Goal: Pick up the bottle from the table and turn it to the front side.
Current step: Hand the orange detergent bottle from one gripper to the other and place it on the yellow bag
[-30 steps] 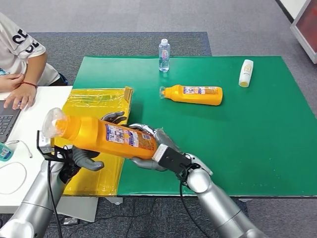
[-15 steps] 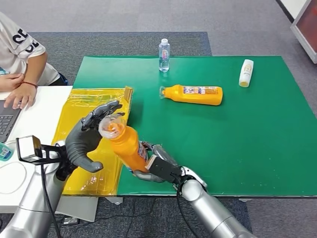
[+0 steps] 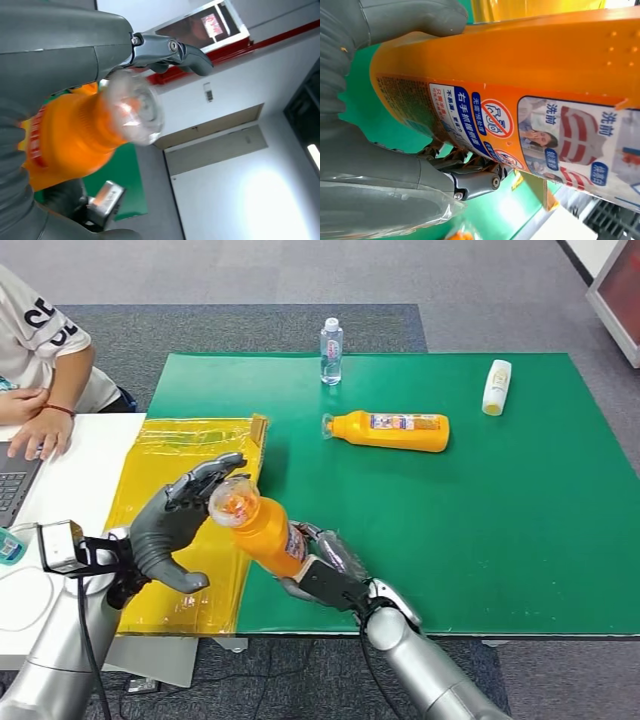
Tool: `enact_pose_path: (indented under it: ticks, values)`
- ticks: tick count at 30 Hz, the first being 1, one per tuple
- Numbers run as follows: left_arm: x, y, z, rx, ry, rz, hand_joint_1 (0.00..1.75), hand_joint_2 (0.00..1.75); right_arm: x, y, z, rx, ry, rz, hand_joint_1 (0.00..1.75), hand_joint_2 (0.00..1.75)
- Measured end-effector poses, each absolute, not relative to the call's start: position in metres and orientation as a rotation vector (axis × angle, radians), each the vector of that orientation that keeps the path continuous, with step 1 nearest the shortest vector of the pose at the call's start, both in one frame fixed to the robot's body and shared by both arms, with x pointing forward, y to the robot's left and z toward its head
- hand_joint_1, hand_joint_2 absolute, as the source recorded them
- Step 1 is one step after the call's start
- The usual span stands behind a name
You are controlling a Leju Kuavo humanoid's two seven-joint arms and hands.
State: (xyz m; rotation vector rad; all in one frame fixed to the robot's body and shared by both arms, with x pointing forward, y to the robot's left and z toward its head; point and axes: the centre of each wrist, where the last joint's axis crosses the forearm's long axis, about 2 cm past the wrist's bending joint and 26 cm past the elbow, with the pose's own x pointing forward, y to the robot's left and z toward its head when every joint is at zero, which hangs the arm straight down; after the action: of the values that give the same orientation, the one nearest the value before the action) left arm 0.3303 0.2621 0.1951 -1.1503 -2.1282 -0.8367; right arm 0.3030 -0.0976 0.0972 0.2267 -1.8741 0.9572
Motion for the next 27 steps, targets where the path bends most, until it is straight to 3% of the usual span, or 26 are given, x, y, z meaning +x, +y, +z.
enact_pose_path:
  ticks: [9, 18, 27]
  values:
    - [0.333, 0.280, 0.175, -1.045, -2.019, -0.815, 0.00, 1.75, 0.299, -0.108, 0.103, 0.126, -1.952, 0.888, 1.75, 1.75]
    - [0.337, 0.355, 0.140, -0.686, -1.771, -0.736, 0.00, 1.75, 0.289, -0.149, 0.120, -0.140, -2.130, 0.814, 1.75, 1.75]
    - [0.335, 0.380, 0.141, -0.550, -1.703, -0.782, 0.00, 1.75, 0.281, -0.158, 0.121, -0.230, -2.150, 0.802, 1.75, 1.75]
